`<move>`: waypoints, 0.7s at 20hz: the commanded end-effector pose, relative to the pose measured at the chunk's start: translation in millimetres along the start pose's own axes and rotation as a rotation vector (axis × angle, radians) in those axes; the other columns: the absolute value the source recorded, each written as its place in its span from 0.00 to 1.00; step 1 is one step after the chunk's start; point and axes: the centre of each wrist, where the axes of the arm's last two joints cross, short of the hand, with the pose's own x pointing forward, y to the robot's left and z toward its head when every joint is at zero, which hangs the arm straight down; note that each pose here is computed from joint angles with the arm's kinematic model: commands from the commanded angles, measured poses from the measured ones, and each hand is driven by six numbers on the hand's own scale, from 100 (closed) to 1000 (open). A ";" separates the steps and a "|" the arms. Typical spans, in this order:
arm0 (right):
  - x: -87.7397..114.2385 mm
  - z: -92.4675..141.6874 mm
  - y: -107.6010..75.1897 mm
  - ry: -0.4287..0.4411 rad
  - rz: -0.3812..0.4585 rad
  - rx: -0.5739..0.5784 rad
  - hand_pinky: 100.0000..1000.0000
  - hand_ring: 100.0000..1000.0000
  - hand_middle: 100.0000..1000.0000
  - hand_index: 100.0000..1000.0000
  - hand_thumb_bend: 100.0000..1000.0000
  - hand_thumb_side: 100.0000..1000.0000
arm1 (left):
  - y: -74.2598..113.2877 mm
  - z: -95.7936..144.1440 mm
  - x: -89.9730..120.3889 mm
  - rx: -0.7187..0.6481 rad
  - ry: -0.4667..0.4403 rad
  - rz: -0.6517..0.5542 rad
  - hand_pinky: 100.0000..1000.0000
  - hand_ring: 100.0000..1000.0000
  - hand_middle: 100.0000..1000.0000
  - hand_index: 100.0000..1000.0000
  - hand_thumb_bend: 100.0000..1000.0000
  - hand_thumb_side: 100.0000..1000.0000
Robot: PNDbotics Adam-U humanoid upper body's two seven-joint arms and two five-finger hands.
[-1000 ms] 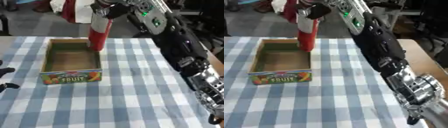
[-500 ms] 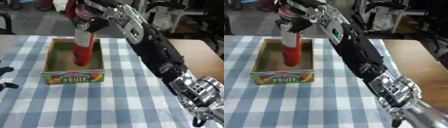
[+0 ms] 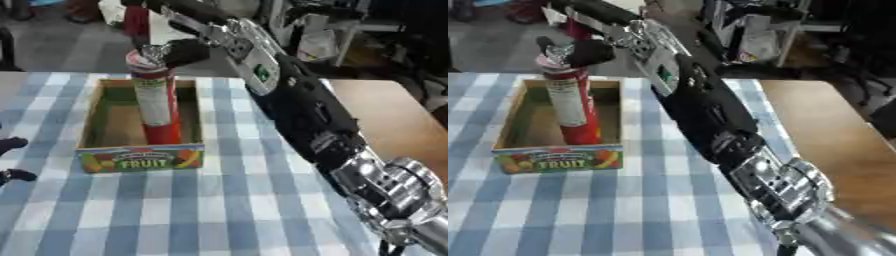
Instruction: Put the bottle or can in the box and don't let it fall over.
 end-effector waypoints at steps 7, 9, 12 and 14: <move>-6.5 105.8 -25.8 0.041 -0.138 -0.303 0.67 0.78 0.82 1.00 0.00 0.41 | 13.5 11.8 -4.7 0.040 0.032 -0.045 0.50 0.91 0.66 0.95 0.27 0.99; -4.0 143.4 -0.9 0.101 -0.242 -0.358 0.59 0.74 0.78 0.99 0.00 0.50 | 15.8 15.4 -7.7 0.051 0.048 -0.055 0.50 0.91 0.66 0.95 0.27 1.00; 5.4 187.7 37.6 0.199 -0.381 -0.426 0.39 0.64 0.76 0.99 0.00 0.55 | 20.1 21.9 -11.8 0.067 0.071 -0.076 0.50 0.91 0.66 0.95 0.27 1.00; 13.0 212.2 64.1 0.274 -0.458 -0.471 0.30 0.59 0.75 0.99 0.00 0.56 | 22.7 25.8 -14.0 0.080 0.083 -0.089 0.50 0.91 0.66 0.95 0.27 1.00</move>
